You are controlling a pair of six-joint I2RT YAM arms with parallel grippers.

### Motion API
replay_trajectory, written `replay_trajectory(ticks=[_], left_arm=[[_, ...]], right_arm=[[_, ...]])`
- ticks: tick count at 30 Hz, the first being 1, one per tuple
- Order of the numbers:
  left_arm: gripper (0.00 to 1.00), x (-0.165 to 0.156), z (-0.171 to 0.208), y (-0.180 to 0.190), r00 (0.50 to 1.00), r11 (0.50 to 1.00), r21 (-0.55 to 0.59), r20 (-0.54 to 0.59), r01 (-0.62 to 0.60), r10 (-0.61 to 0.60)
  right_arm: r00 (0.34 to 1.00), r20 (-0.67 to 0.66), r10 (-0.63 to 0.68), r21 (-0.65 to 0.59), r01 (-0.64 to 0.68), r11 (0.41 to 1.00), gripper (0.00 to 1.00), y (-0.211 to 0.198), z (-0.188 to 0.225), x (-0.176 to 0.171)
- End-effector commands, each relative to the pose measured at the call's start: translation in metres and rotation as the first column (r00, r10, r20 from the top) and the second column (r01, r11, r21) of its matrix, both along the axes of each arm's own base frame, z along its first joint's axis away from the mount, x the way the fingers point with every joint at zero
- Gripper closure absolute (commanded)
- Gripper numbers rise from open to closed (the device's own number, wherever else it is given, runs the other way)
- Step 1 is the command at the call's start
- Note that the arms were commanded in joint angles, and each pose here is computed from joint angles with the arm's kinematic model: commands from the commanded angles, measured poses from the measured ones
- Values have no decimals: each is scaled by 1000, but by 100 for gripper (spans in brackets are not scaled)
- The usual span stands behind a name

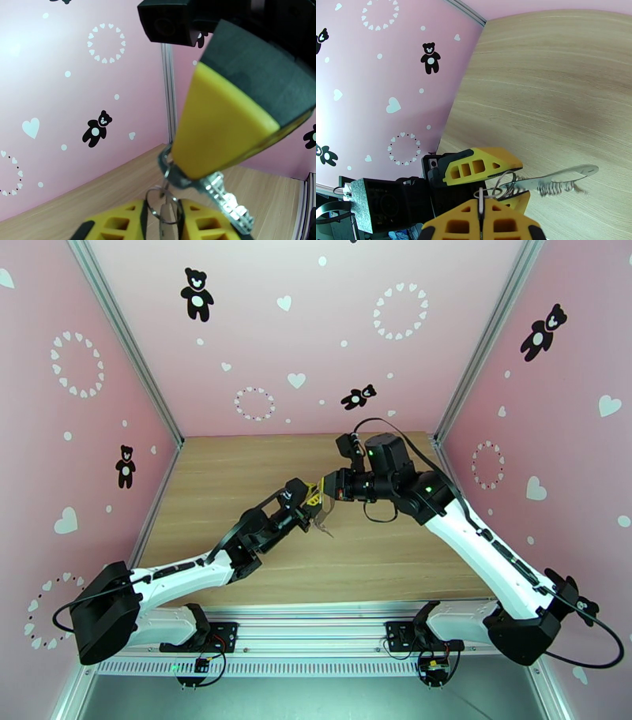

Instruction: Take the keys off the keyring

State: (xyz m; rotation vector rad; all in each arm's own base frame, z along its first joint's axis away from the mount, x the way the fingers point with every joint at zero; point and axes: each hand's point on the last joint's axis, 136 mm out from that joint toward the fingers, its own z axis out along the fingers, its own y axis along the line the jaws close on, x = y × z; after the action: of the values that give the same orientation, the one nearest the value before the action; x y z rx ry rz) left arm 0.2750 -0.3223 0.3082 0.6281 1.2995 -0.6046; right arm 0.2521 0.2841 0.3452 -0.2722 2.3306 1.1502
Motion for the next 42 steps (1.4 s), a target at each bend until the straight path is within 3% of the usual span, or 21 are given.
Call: replay_trajectory(ticks=[1,12,16,19,27,36,42], left_arm=[[75,3,15,7,999,999,-22,27,-24,25],[76,5,19,4,999,1000,2,44,-16,16],[82,0,21,2,998,1000,21,66,8,-9],[92,-4,21,-1,997,998,49,76,29,-33],[98,-8,23,-4,992,995,80,112,51,-60],[100,-29,35,-1,970,986,69,180,150,-160],[100,-43,43,-4,949,971,83,206,225,-237]], right_arm=[[1000,26,17,2,-18,1000,100,-5,6,-9],[999,32,34,-6,-33,999,100,-7,6,-12],[999,41,33,-23,-32,999,100,-10,5,-11],[998,53,38,-29,-37,999,100,-12,6,-11],[990,101,98,-48,-94,994,100,-17,6,-14],[963,165,211,-63,-204,977,81,-14,1,-25],[928,248,278,-101,-261,960,74,-15,7,-28]])
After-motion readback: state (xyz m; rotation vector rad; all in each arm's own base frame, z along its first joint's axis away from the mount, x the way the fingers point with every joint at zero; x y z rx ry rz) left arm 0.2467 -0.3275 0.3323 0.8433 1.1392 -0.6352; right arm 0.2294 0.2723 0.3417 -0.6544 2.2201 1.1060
